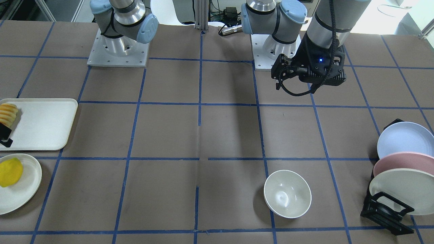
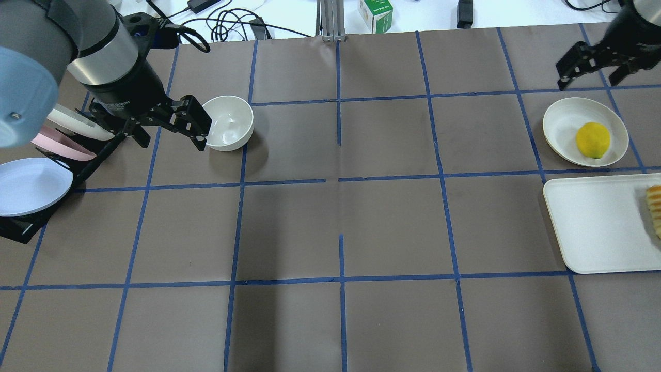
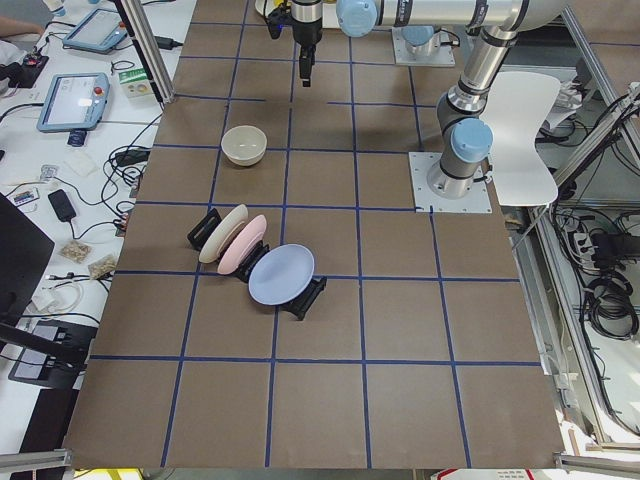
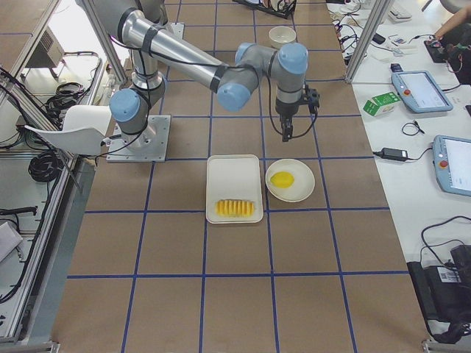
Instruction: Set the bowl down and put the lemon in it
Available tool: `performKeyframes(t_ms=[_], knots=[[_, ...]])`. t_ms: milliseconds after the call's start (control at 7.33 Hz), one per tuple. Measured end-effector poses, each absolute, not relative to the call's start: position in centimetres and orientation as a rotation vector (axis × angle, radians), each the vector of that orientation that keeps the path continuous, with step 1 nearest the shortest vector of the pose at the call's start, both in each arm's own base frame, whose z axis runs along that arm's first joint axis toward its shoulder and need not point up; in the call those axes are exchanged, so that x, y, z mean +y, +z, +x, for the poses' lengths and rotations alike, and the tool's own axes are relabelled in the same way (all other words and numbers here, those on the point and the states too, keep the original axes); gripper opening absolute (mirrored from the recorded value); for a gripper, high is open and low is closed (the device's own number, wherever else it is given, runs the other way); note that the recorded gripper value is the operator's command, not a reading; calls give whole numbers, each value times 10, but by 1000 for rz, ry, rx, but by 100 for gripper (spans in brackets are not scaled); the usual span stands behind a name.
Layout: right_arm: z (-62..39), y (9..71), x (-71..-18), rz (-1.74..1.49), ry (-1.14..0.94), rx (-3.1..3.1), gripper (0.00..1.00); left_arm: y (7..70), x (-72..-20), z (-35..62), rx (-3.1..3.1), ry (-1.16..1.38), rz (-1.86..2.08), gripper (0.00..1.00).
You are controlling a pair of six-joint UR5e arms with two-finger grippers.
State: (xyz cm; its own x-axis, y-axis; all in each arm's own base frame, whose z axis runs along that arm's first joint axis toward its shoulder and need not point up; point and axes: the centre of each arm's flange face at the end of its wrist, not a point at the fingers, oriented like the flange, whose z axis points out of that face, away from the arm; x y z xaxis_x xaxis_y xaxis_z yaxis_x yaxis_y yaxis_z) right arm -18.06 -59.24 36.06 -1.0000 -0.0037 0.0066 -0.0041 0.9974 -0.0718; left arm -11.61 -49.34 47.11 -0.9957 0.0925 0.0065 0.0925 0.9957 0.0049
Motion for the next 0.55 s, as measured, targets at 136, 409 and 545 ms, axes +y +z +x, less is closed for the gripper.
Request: performKeyframes(t_ms=[136,409,545], knots=[[-206,324,-599,44,99,-3138,100,458,-513,-100,-3134,7,-102,100],[-223,261,-606,90,71,-3149,100,429,-551,-44,-3127,2,-21,100],[-225,239,-608,102,74,-3145,100,412,-566,-19,-3114,4,-16,100]])
